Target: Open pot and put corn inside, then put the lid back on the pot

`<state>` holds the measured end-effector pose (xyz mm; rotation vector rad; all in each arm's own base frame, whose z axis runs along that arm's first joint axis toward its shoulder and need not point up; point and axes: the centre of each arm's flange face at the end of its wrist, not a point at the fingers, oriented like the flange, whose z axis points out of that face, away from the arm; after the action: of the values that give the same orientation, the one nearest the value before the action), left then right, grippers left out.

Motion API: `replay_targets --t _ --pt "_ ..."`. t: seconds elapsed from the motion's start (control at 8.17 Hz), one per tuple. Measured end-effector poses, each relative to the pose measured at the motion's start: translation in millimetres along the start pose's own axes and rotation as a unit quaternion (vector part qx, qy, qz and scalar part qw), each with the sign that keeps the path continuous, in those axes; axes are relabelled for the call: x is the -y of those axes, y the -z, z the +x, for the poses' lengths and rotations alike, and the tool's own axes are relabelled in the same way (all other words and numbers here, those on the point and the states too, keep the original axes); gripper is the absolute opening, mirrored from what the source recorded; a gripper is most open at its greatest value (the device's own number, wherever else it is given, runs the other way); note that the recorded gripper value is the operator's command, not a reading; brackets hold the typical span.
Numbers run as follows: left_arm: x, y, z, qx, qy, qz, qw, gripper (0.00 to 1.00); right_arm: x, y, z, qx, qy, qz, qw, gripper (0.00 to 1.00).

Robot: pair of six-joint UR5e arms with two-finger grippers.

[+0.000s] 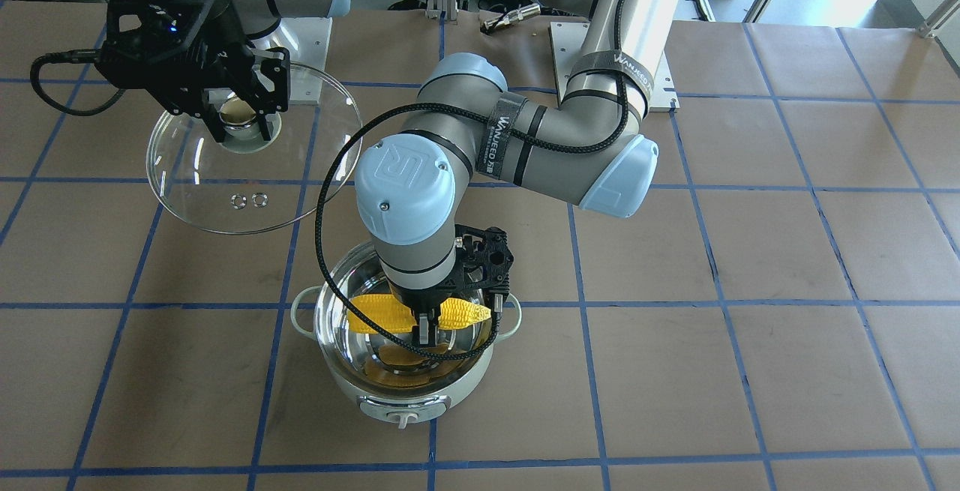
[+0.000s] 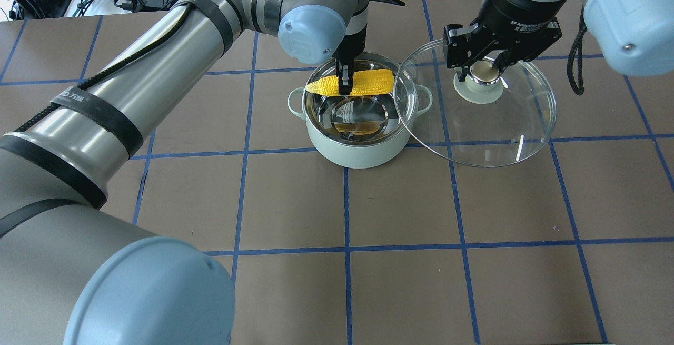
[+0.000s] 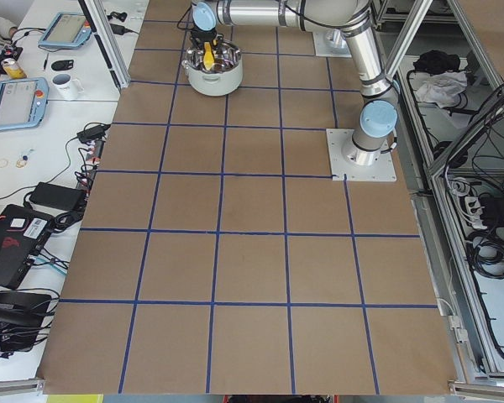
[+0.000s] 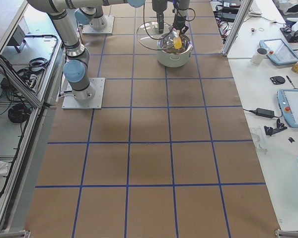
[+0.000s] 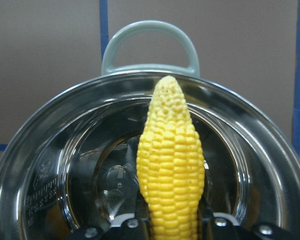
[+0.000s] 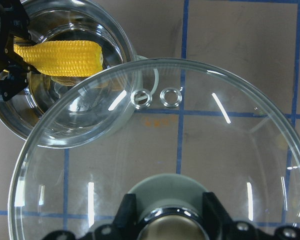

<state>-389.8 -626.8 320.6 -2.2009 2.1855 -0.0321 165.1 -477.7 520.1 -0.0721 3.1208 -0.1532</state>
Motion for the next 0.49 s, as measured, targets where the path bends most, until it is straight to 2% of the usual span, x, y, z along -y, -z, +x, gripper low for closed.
replay_targets --t 0.49 --pt "-4.7 -6.7 -0.5 0.011 0.002 -0.016 0.9998 0.0 0.1 -0.3 0.7 0.0 -0.001 0.0 1.0 0.21"
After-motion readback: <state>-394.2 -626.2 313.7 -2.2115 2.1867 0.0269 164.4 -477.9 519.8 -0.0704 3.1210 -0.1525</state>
